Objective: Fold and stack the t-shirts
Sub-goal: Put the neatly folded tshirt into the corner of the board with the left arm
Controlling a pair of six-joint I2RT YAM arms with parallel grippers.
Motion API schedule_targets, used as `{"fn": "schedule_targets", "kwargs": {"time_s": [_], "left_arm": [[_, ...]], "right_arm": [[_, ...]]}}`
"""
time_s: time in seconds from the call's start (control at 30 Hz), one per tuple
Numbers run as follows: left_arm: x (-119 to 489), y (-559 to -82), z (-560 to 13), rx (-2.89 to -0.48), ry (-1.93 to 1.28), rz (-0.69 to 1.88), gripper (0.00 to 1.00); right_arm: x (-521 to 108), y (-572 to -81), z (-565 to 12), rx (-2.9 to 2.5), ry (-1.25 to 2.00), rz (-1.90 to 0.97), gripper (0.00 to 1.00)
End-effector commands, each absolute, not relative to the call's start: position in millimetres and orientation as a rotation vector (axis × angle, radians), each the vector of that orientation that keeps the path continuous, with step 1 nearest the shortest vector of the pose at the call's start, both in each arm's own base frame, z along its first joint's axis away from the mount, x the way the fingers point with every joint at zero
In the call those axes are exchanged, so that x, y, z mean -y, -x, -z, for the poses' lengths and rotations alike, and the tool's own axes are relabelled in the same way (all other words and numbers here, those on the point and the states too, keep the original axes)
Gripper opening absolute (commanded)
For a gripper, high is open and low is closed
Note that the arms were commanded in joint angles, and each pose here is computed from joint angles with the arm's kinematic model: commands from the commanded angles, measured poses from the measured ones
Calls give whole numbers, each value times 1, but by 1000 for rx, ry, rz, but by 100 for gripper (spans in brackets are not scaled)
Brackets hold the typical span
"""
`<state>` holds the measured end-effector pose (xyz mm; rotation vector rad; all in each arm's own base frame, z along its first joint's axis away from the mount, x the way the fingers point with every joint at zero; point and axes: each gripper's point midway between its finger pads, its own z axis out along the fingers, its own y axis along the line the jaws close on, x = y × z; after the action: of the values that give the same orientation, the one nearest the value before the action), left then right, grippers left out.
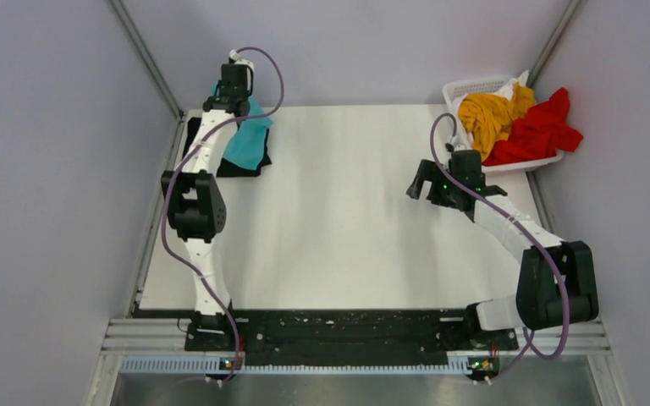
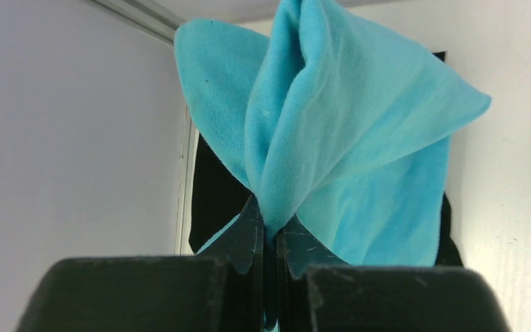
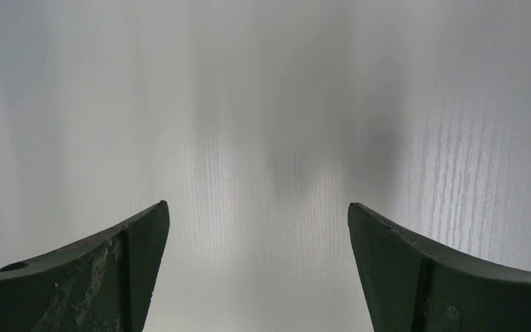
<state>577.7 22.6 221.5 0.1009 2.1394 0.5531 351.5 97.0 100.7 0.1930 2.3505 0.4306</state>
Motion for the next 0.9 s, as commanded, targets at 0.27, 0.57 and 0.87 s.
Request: {"fn": "schedule_targets", "kwargs": {"time_s": [0.27, 0.57, 0.87], "left_arm": [[-82, -596, -183, -2163, 113, -602, 0], [-129, -593, -157, -2178, 305, -611, 16], [-137, -575, -210, -2091, 440, -576, 99]], "right_arm": [[-89, -370, -123, -2289, -190, -387, 99], [-89, -369, -122, -2302, -195, -382, 99], [-87, -369, -131, -2276, -198, -374, 99]]}}
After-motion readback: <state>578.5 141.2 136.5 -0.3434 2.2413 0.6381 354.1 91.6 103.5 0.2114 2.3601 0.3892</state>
